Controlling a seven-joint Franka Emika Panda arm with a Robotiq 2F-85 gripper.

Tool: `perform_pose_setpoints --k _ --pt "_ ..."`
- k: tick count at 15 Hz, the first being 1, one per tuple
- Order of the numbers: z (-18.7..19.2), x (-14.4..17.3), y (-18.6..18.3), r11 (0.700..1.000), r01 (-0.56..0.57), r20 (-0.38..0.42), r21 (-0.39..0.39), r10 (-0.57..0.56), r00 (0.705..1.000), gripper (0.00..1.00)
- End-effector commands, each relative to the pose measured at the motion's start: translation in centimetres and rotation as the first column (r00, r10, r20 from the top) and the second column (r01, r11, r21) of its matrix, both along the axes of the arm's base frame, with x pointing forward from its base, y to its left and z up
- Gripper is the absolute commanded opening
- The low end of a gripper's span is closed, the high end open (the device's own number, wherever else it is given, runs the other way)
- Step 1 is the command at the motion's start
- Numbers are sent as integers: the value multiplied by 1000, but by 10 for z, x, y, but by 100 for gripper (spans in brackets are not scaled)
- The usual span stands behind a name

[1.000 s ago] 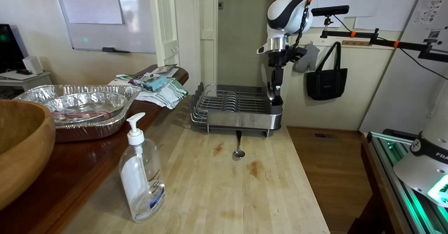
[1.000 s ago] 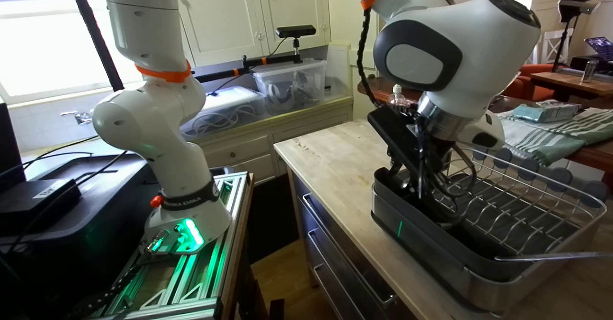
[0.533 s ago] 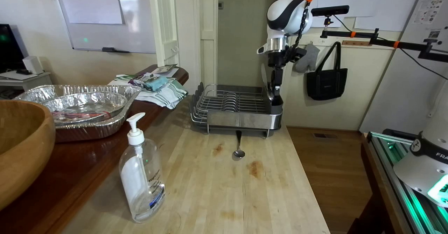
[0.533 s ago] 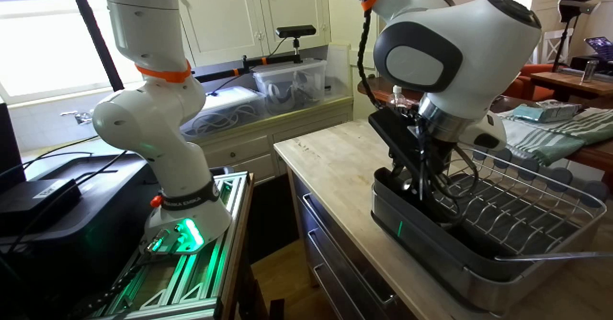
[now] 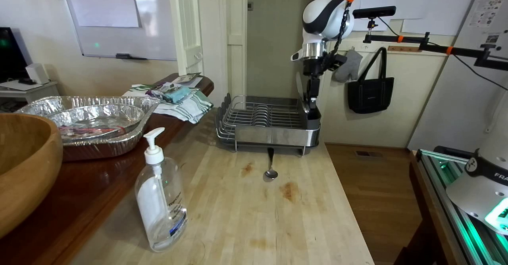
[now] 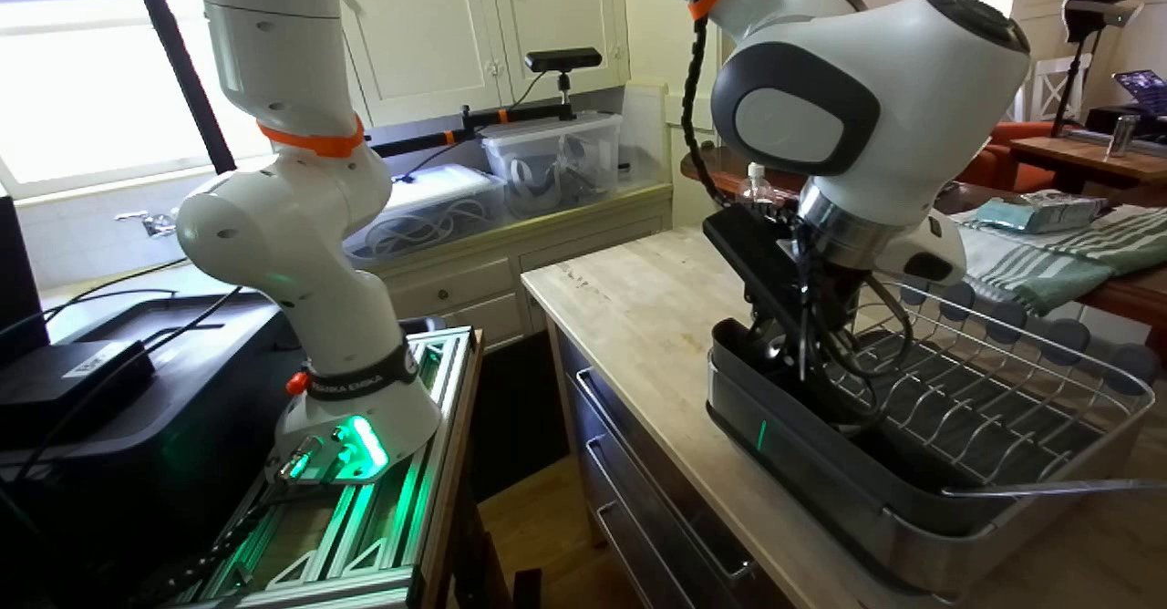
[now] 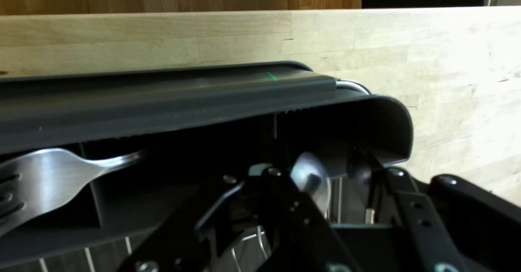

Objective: Remove the spoon from the dish rack

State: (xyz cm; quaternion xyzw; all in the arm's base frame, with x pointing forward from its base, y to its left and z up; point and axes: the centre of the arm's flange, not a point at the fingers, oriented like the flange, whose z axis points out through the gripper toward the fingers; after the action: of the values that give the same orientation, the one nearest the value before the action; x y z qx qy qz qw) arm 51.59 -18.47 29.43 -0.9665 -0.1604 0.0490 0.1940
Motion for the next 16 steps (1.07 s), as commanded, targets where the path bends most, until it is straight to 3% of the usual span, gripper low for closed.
perform_pose_setpoints --k 1,2,6,11,12,14,16 --pt "-5 4 1 1000 11 30 3 -11 999 14" --pt "-5 5 1 1000 12 33 3 -12 999 12" --pt "0 6 2 1000 15 42 10 -15 999 23" --pt "-1 11 5 1000 19 50 9 -20 999 60" --pt "-1 12 7 1000 20 52 9 -20 998 75" --pt "-1 14 10 1000 21 57 13 -22 998 90" --pt "0 16 14 999 24 63 21 -25 998 100"
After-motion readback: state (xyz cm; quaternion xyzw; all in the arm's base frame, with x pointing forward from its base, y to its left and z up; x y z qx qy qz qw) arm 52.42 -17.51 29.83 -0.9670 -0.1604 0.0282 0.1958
